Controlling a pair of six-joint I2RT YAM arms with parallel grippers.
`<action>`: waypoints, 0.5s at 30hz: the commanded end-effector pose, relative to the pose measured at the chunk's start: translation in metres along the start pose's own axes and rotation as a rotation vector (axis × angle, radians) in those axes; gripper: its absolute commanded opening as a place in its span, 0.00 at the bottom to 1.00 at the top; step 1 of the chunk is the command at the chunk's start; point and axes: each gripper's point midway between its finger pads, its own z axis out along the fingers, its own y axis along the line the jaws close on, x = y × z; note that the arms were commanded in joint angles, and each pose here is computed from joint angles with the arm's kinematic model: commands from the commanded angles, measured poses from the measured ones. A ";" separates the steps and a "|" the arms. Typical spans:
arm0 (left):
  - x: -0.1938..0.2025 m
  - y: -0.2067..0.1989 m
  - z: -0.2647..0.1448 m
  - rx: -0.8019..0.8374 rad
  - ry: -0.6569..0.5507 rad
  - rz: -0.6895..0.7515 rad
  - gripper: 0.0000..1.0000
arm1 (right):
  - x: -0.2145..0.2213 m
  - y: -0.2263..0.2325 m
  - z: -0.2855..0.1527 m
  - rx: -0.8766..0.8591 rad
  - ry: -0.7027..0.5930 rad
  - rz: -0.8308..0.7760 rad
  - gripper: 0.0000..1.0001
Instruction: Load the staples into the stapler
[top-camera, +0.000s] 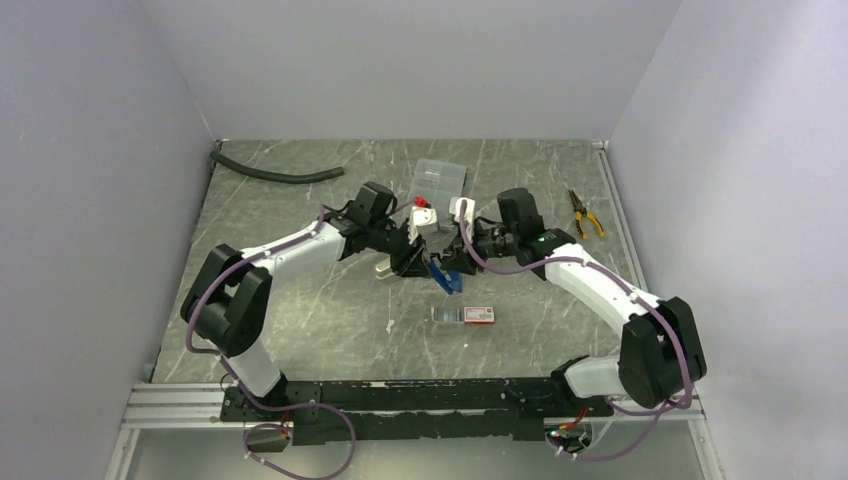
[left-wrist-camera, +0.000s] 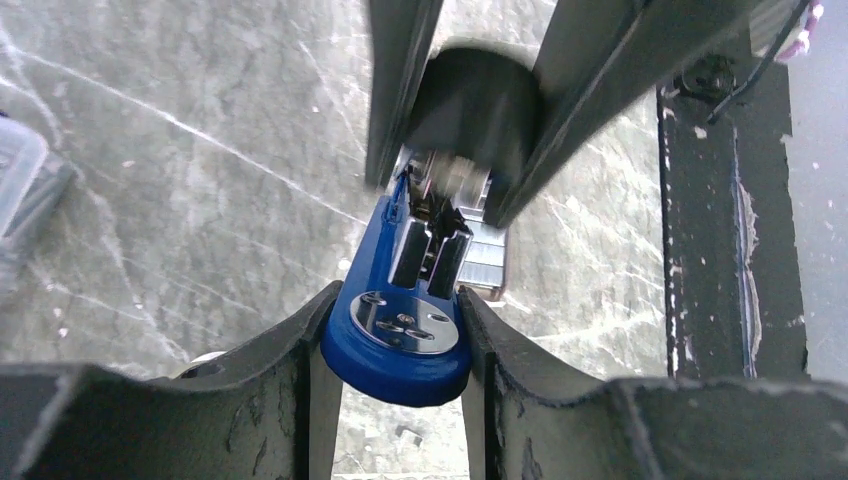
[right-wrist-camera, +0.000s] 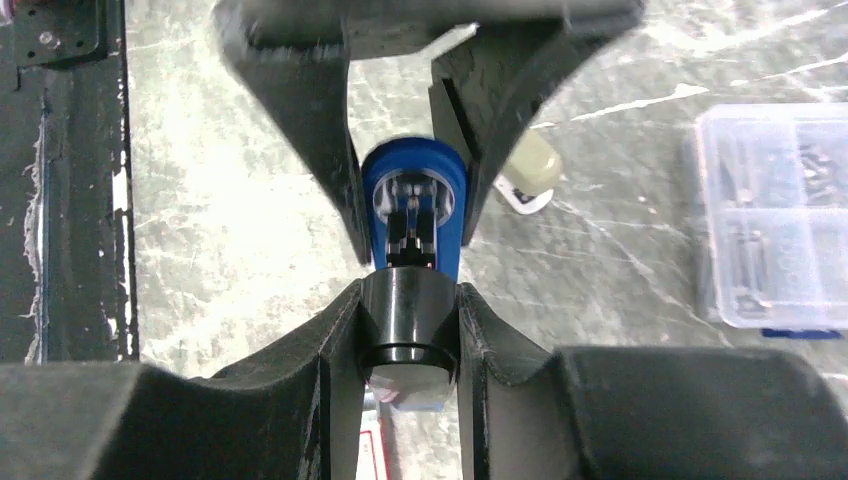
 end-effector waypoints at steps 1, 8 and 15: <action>-0.023 0.024 -0.018 -0.019 -0.149 -0.020 0.03 | -0.026 -0.030 -0.039 0.113 -0.081 -0.057 0.05; -0.033 0.056 -0.013 -0.032 -0.235 -0.041 0.03 | -0.015 -0.046 -0.097 0.231 -0.121 -0.036 0.04; -0.023 0.084 0.017 0.003 -0.265 -0.113 0.03 | 0.023 -0.056 -0.139 0.329 -0.126 0.027 0.01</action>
